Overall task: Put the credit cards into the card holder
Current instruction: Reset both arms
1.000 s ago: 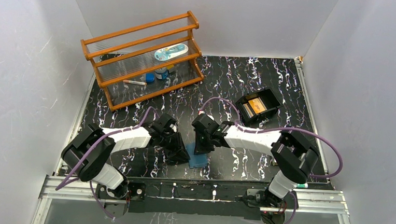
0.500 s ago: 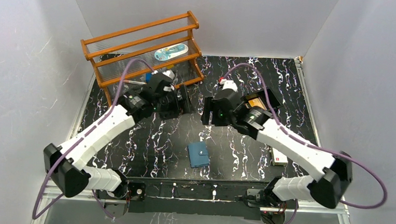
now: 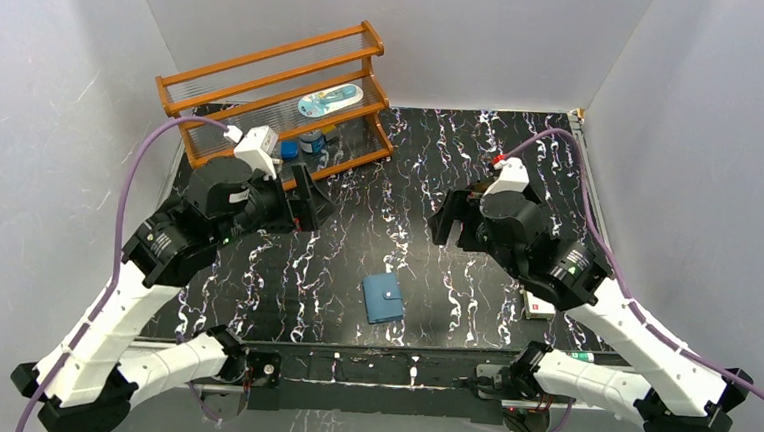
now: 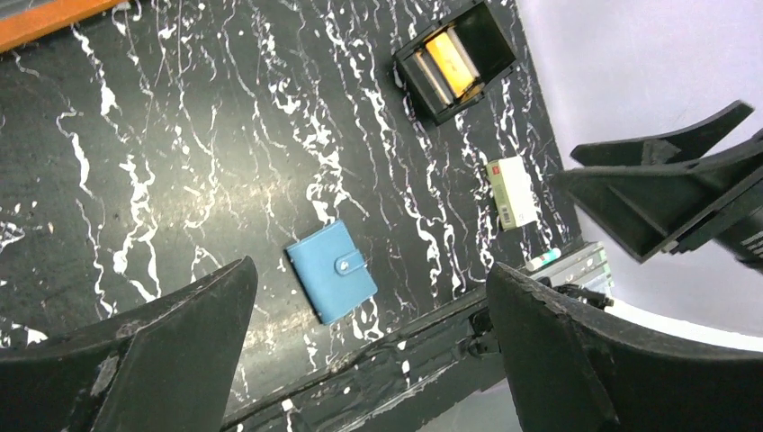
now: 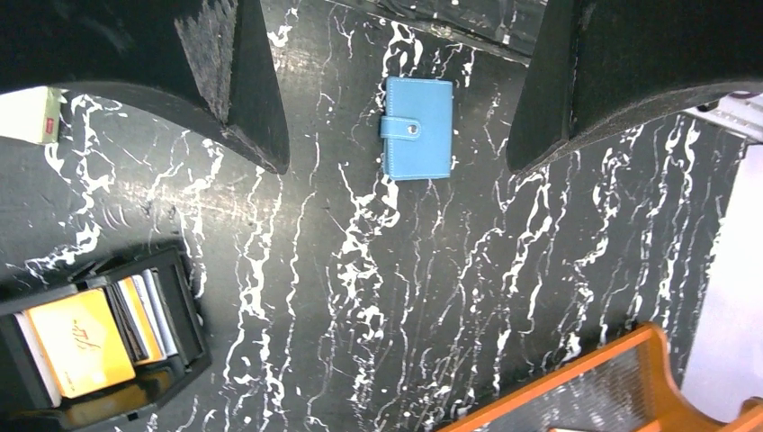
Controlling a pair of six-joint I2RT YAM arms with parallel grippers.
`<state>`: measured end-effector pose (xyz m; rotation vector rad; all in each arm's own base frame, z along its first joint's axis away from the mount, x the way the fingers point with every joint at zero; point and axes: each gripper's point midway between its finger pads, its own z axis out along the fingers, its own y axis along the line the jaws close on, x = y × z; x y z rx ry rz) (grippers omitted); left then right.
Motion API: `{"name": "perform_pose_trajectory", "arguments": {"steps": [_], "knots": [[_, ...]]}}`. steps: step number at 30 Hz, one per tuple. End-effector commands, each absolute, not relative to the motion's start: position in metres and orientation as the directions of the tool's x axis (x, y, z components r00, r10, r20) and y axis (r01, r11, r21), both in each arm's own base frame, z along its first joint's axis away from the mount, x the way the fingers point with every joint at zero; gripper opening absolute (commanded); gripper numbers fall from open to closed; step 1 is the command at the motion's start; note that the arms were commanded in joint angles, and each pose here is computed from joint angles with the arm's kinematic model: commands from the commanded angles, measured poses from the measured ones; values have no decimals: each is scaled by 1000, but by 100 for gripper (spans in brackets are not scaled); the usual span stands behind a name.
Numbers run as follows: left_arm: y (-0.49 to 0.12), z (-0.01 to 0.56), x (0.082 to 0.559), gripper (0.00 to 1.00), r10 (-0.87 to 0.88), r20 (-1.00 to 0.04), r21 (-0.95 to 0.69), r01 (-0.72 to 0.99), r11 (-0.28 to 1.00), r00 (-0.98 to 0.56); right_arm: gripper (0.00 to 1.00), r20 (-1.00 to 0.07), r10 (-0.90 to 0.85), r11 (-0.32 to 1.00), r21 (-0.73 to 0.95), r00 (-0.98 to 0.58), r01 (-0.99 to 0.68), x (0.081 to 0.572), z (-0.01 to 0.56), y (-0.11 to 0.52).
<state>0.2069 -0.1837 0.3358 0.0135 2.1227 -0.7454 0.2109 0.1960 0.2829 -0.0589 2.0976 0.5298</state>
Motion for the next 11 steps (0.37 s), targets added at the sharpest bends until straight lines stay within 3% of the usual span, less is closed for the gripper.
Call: {"name": "perform_pose_trajectory", "arguments": {"steps": [1, 11], "knots": [[-174, 307, 199, 99, -216, -717, -472, 233, 850, -663, 98, -818, 178, 926, 327, -547, -187, 215, 277, 185], [-168, 302, 199, 99, -232, -729, -468, 222, 855, -644, 98, -800, 177, 920, 342, -573, -194, 214, 272, 193]]}}
